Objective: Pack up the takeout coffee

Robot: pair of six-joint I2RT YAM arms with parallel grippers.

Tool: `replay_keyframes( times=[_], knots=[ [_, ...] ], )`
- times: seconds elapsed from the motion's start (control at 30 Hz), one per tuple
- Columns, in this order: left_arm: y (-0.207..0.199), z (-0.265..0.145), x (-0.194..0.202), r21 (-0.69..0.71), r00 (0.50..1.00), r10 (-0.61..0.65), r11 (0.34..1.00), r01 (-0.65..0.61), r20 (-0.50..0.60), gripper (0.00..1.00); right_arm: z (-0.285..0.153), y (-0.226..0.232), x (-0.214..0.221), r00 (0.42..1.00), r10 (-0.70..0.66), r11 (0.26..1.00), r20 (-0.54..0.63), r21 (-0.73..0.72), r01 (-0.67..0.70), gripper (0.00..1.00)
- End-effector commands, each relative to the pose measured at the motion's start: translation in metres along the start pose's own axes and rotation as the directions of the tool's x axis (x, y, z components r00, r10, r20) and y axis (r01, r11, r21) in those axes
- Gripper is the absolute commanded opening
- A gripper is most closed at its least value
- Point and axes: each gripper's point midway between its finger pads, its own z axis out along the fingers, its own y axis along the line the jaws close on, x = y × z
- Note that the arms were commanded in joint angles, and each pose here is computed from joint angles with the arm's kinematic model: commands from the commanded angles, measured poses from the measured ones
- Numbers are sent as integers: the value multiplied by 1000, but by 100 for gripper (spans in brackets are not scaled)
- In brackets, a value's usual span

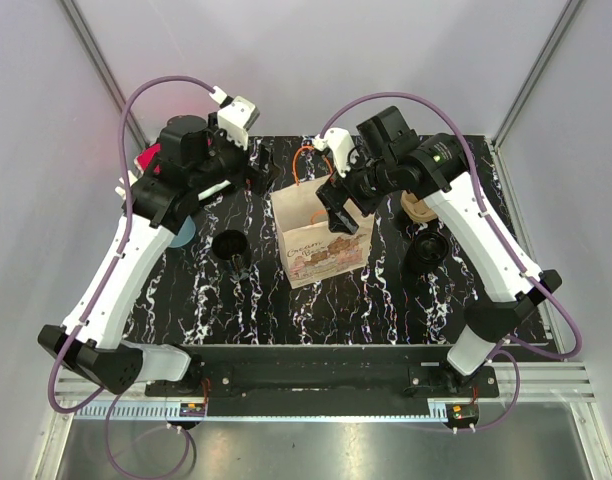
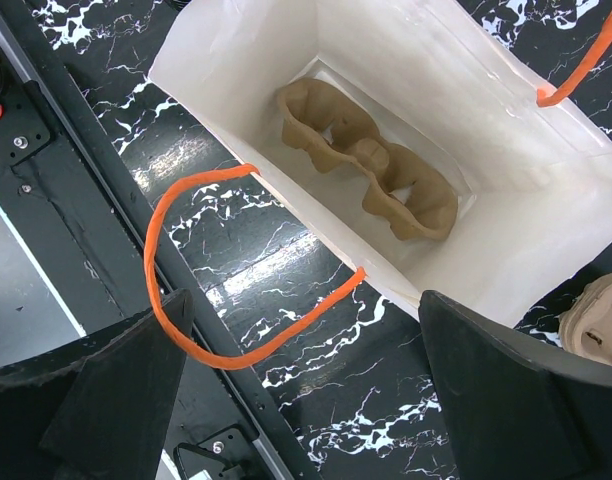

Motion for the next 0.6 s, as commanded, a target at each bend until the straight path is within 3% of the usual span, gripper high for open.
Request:
replay_keyframes(
  times=[0.0, 0.33, 0.43, 0.57],
  knots=[
    [-6, 4, -8, 40, 999, -8, 999, 6, 37, 99, -8, 4, -8, 999, -1, 1000, 32, -10, 1, 100],
    [-16, 10, -3, 104, 1000, -8, 995, 6, 20, 99, -62, -15, -52, 964, -110, 980, 243, 186, 65, 100],
    [-20, 16, 1, 117, 1000, -5, 993, 4, 2, 99, -71, -27, -62, 948, -158, 961, 276, 263, 84, 100],
    [-26, 27, 15, 154, 998, 36, 988, -29, -49, 99, -71, -52, -64, 942, -236, 911, 239, 391, 129, 100]
  ],
)
